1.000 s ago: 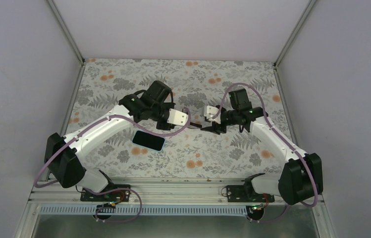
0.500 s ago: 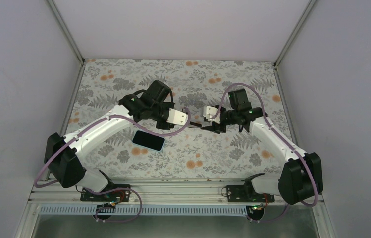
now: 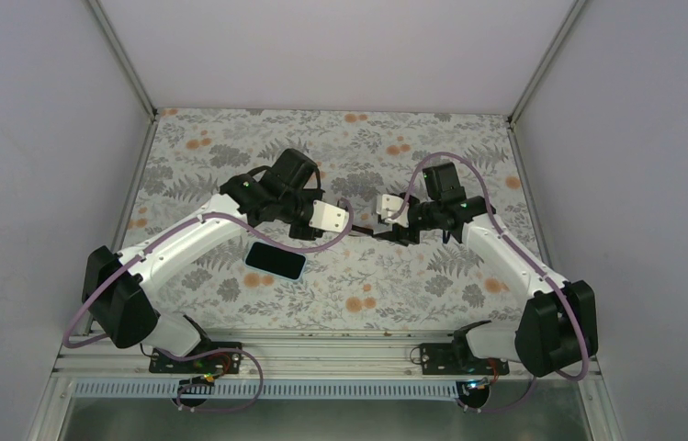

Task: Take the phone out of the phone case
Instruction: Remove the phone case from the phone.

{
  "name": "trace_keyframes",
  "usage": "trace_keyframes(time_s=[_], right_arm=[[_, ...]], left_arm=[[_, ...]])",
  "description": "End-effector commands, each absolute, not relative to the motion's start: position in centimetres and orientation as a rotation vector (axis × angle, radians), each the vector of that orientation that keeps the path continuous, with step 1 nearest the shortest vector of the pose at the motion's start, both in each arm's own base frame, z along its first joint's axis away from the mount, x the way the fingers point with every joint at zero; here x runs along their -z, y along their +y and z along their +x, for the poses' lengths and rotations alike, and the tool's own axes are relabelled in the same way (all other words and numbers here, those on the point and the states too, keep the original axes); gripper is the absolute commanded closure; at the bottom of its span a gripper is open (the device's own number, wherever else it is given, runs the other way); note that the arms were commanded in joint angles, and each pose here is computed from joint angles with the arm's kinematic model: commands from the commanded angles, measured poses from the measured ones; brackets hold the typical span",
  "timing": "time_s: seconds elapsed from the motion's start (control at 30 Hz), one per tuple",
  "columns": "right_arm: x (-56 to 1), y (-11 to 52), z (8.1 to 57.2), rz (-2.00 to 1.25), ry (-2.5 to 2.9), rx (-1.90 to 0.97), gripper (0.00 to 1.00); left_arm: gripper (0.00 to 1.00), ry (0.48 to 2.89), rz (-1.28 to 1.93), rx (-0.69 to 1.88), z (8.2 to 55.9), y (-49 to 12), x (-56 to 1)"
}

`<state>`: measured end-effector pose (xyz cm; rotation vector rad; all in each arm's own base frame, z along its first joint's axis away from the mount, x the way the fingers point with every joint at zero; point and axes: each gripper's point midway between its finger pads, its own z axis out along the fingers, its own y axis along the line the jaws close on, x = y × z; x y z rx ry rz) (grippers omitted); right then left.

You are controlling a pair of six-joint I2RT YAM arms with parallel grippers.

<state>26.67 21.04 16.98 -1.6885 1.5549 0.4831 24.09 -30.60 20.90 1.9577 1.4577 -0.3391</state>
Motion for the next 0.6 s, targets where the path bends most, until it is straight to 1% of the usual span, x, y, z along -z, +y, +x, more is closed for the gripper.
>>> trace_keyframes(time_s=[0.0, 0.23, 0.43, 0.5, 0.57], right_arm=[[-19.5, 21.4, 28.5, -1.617, 1.51, -0.436, 0.38], [-22.0, 21.7, 31.1, -1.486, 1.515, -0.381, 0.38], [-25.8, 22.1, 35.3, -1.331, 1.478, -0.313, 0.37], [-26.8, 22.9, 35.7, -1.331, 1.461, -0.359, 0.37], [-28.0, 24.5, 34.5, -1.39, 1.391, -0.51, 0.38]], left_arm=[[0.98, 1.365, 1.944, 0.39, 23.4, -31.6, -22.8], [0.98, 1.354, 1.955, 0.461, 22.3, -32.3, -22.8], [0.98, 1.29, 1.939, 0.704, 19.4, -33.8, -25.3], [0.98, 1.272, 1.934, 0.75, 18.8, -34.1, -25.8], [0.98, 1.251, 1.929, 0.774, 18.6, -34.3, -26.3]])
